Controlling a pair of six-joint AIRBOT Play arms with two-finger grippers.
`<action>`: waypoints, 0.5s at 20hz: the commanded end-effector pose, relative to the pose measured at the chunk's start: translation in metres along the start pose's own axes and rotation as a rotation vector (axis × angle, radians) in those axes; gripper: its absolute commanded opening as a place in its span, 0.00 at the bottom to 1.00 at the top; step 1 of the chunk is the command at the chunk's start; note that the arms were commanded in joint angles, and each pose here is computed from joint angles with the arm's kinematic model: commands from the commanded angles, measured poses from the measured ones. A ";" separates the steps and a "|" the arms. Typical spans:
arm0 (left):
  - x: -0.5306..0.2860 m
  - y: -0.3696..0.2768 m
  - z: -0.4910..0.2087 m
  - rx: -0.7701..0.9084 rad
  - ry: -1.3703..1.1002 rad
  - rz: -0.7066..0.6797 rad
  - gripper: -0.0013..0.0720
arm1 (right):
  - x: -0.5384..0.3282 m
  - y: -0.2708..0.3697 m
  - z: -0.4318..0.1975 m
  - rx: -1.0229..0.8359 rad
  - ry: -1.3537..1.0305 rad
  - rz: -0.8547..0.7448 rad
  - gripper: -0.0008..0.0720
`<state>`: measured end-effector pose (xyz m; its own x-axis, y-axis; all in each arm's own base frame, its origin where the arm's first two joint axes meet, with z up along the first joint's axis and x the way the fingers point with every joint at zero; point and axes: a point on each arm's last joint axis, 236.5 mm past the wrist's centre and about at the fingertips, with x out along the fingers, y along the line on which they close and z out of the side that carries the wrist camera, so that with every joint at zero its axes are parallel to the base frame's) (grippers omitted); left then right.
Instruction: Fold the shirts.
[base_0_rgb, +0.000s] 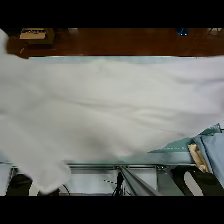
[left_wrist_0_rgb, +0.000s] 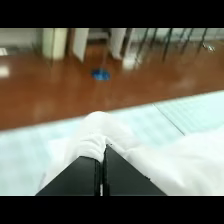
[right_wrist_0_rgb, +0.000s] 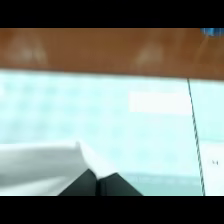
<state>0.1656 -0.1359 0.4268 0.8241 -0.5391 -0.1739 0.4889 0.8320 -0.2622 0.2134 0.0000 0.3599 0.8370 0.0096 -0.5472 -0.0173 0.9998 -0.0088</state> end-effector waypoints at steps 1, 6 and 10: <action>0.034 0.017 -0.048 -0.232 0.142 -0.097 0.04 | 0.046 -0.006 -0.033 -0.042 0.259 0.023 0.04; 0.114 0.119 -0.128 -0.509 0.149 -0.032 0.04 | 0.180 -0.015 -0.043 -0.015 0.485 0.088 0.04; 0.176 0.179 -0.221 -0.596 0.218 0.071 0.04 | 0.291 0.011 -0.059 0.089 0.558 0.252 0.04</action>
<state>0.3007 -0.1193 0.2149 0.7130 -0.6170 -0.3331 0.2401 0.6612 -0.7107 0.3712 -0.0060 0.2020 0.4535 0.1388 -0.8804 -0.0977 0.9896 0.1057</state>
